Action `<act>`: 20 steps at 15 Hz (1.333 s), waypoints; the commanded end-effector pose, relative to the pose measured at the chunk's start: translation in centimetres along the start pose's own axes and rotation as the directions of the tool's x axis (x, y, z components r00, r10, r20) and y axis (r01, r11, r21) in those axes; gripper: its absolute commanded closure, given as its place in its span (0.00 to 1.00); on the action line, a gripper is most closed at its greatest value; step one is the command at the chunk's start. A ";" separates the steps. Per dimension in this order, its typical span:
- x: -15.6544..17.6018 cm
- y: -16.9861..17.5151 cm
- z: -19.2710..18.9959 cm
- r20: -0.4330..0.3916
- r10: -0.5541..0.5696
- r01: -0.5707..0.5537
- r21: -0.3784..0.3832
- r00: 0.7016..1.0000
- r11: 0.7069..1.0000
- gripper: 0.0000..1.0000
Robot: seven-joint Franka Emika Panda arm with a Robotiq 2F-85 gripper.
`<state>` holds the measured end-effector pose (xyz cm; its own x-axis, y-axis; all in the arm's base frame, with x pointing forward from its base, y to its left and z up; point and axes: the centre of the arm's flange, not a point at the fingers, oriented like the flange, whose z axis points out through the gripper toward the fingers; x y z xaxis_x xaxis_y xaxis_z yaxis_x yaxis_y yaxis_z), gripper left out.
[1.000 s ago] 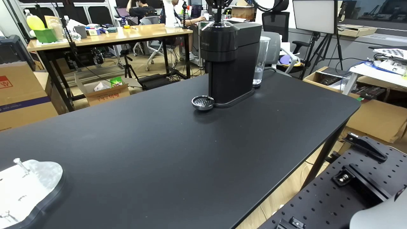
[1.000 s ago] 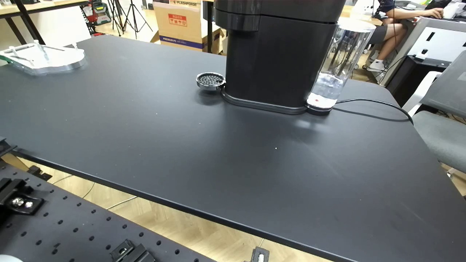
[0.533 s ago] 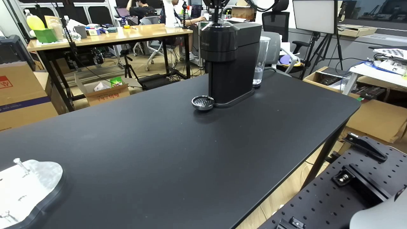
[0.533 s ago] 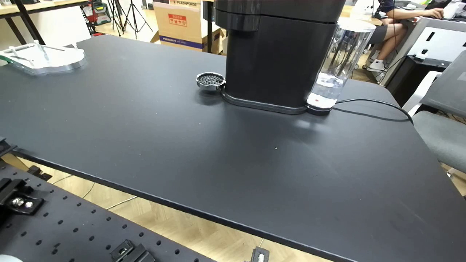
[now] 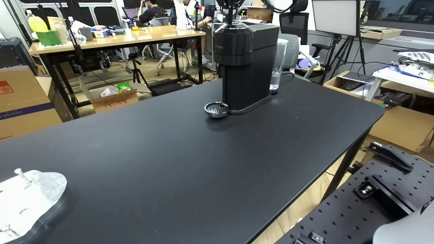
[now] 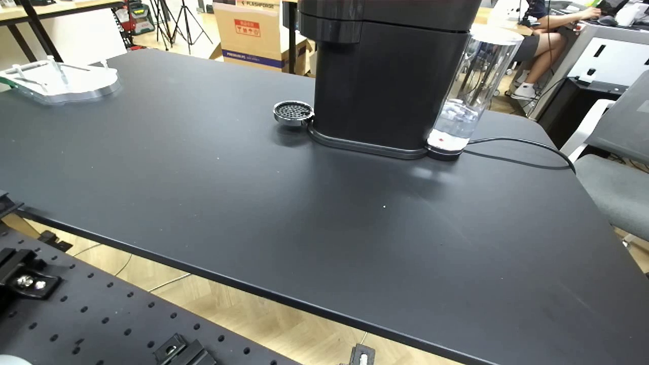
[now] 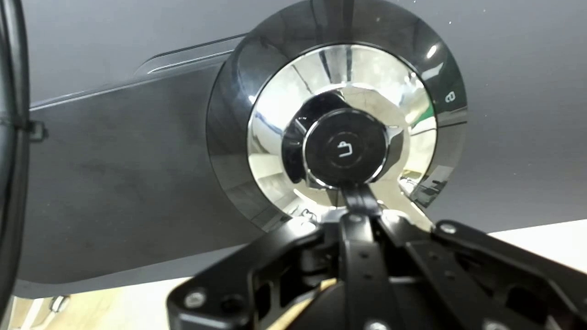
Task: Press the top of the coffee maker machine
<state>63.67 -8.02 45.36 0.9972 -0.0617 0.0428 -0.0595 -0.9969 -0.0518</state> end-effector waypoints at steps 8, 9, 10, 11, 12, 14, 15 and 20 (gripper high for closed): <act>0.4 0.6 2.7 0.028 0.072 -0.073 0.057 0.997 0.996 1.00; 0.5 0.5 2.3 0.021 0.069 -0.070 0.053 0.997 0.996 1.00; 0.5 0.3 1.9 0.017 0.066 -0.067 0.050 0.998 0.996 1.00; 0.5 0.1 1.4 0.010 0.063 -0.063 0.044 0.998 0.997 1.00; 0.4 -0.1 1.1 0.007 0.061 -0.061 0.041 0.998 0.997 1.00; 0.1 -0.7 0.2 0.000 0.062 -0.062 0.028 0.998 0.998 1.00; -0.2 -1.1 -0.3 -0.003 0.065 -0.065 0.025 0.998 0.998 1.00; -1.4 -3.7 -1.9 0.006 0.075 -0.075 0.034 0.997 0.997 1.00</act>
<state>63.71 -5.84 45.70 0.9939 -0.1043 0.0370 -0.1004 -0.9904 -0.0948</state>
